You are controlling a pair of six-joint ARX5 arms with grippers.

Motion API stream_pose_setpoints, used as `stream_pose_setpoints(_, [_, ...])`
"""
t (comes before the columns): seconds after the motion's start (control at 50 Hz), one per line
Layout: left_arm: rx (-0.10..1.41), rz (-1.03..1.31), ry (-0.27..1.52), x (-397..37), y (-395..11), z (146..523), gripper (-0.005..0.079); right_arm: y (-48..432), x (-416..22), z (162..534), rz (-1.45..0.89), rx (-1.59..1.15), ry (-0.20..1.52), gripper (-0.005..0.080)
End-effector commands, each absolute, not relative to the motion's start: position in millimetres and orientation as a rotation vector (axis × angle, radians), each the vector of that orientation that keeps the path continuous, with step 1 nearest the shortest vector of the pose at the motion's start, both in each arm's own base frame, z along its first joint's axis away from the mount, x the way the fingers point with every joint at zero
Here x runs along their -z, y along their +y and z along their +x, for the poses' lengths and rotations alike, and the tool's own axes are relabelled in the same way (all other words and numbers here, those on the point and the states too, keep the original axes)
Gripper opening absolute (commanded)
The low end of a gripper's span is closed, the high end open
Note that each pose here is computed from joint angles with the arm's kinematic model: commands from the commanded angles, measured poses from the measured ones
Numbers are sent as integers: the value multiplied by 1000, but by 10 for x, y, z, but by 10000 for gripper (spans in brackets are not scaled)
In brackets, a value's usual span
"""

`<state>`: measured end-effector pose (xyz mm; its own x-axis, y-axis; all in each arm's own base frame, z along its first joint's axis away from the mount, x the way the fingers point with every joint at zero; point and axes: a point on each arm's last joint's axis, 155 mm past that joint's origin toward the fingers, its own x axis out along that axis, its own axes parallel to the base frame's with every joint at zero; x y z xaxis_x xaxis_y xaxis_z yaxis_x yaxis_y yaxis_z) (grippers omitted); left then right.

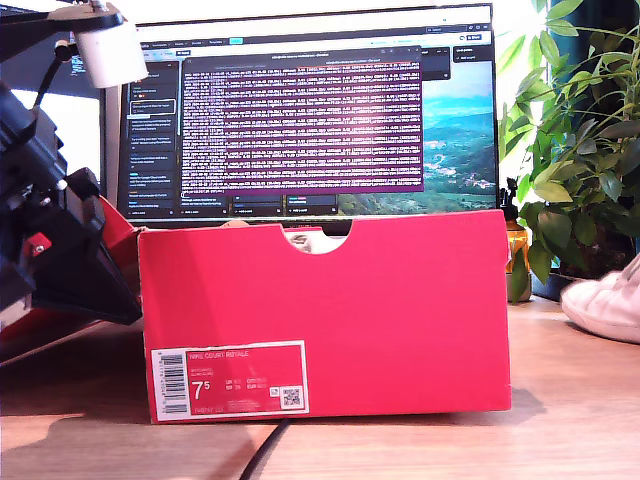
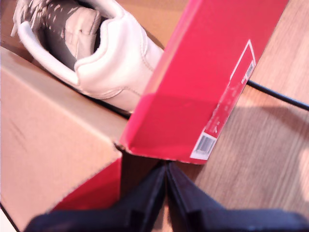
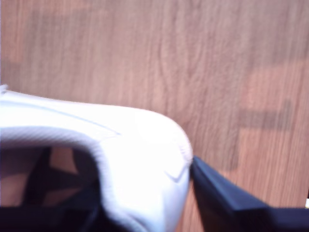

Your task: Pack the white shoes by picking the first shoe and placing it inside the red shoebox, left side, then picking and rotating the second shoe and placing it in the shoebox

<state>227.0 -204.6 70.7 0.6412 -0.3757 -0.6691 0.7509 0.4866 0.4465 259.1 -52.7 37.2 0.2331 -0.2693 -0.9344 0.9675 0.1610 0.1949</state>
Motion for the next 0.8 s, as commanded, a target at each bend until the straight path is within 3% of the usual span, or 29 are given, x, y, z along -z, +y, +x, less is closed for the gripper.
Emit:
stream_pose_setpoints(0.0, [723,783,526,-745,-2077,2297,-19,-453,-221,2543,1022,1069,948,41])
stream_pose_setpoints(0.04, [723,783,526,-744,-2077,2296,-19,-449,-222,2563,1038,1061,947,-17])
stream_pose_setpoints(0.28, [723,783,526,-744,-2077,2296,-19,-483,-504,2870,815,815,986,-9])
stream_pose_setpoints(0.78, [722,783,526,-744,-2076,2297,-19,-67,-1959,3789,266,90,857,-9])
